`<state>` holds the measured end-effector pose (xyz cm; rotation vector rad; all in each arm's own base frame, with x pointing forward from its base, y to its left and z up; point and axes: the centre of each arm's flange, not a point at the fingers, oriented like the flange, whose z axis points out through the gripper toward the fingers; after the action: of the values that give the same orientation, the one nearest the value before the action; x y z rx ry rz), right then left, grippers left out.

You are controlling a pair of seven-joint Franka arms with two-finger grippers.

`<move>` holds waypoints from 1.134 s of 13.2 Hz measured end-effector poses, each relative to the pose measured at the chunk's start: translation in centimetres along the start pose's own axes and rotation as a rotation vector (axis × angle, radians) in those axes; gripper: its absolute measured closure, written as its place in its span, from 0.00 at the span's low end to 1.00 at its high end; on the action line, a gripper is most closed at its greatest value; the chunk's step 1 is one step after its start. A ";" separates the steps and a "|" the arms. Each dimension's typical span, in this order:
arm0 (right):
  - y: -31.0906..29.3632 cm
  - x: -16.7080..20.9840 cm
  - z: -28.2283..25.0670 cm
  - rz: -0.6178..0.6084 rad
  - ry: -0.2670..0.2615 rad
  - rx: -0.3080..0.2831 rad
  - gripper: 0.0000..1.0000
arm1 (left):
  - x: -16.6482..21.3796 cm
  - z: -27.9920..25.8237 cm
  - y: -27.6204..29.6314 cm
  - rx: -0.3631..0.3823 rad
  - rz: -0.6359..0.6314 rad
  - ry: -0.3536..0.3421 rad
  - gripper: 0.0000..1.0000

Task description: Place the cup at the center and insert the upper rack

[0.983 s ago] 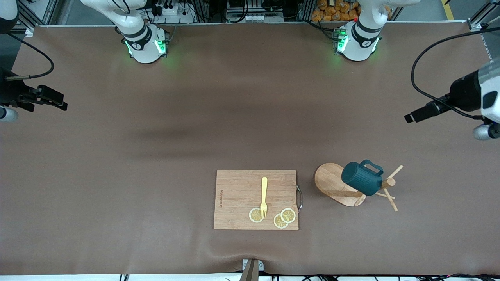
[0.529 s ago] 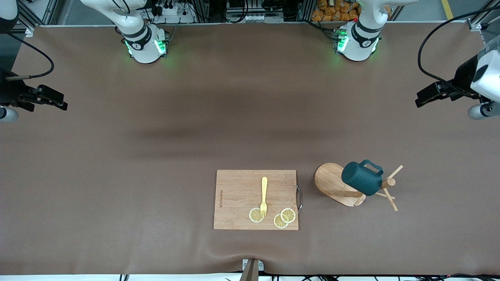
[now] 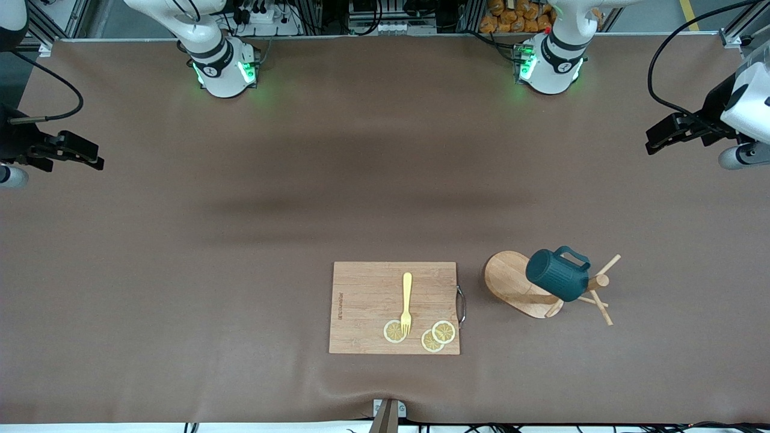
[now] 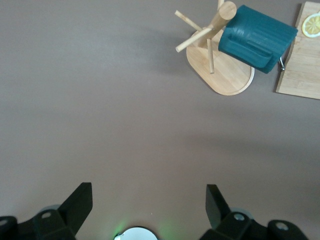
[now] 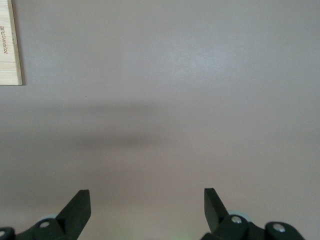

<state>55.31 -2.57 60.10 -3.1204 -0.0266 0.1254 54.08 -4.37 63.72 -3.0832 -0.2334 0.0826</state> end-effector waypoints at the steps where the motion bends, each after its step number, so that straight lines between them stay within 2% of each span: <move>1: 0.0 0.0 0.0 0.000 0.000 0.000 0.00 | -0.2 0.2 -0.5 -0.002 -0.008 0.022 0.00; 7: 0.0 0.0 0.0 0.000 0.000 0.000 0.00 | -2.4 -0.2 -1.0 0.000 -0.004 0.066 0.00; 12: 0.1 0.0 0.0 0.001 0.003 0.000 0.00 | -2.6 -0.2 -0.4 -0.002 0.036 0.058 0.00; 15: 0.2 0.0 -0.1 0.004 0.006 0.000 0.00 | -2.9 -0.4 0.3 -0.032 0.067 0.048 0.00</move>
<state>55.37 -2.82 60.16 -3.1212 -0.0196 0.1155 51.29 -5.12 64.20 -3.1202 -0.1312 0.0081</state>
